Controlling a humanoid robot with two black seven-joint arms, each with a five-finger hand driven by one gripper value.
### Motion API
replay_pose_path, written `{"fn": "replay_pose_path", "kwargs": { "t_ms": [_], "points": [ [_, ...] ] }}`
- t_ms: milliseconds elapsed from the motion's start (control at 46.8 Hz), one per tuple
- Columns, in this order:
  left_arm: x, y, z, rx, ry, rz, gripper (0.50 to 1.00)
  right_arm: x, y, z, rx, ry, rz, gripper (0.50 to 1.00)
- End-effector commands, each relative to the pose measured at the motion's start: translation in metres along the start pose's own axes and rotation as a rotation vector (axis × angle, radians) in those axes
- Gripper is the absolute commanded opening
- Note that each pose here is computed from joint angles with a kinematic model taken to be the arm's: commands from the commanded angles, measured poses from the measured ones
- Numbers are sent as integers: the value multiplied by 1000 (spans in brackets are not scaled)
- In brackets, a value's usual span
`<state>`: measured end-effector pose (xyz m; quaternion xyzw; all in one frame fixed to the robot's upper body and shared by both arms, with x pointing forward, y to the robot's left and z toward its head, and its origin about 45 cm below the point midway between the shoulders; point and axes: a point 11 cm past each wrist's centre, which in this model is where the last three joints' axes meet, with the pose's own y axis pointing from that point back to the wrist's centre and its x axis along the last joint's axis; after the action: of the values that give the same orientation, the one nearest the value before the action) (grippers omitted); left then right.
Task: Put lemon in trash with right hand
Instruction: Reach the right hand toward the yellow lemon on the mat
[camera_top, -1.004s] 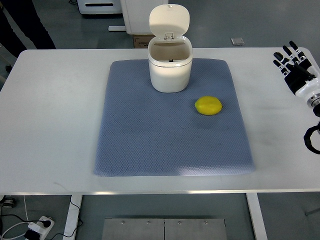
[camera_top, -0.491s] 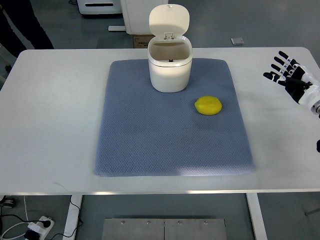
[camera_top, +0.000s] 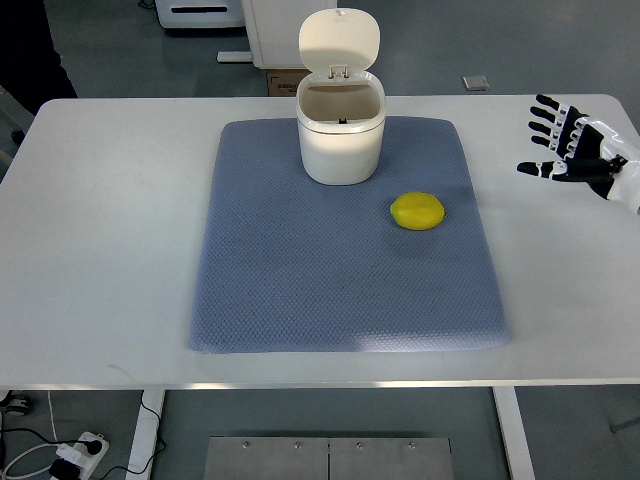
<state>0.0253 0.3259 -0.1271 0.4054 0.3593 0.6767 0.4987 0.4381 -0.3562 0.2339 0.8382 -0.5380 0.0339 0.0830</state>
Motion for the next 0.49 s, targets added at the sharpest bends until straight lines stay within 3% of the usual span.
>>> {"fn": "replay_pose_path", "kwargs": {
  "t_ms": [0, 470],
  "points": [
    [0, 0, 0, 0, -1, 2, 1000, -9, -5, 3, -24, 94, -8, 991],
    [0, 0, 0, 0, -1, 2, 1000, -78, -37, -20, -12, 471, -176, 935]
  ]
}}
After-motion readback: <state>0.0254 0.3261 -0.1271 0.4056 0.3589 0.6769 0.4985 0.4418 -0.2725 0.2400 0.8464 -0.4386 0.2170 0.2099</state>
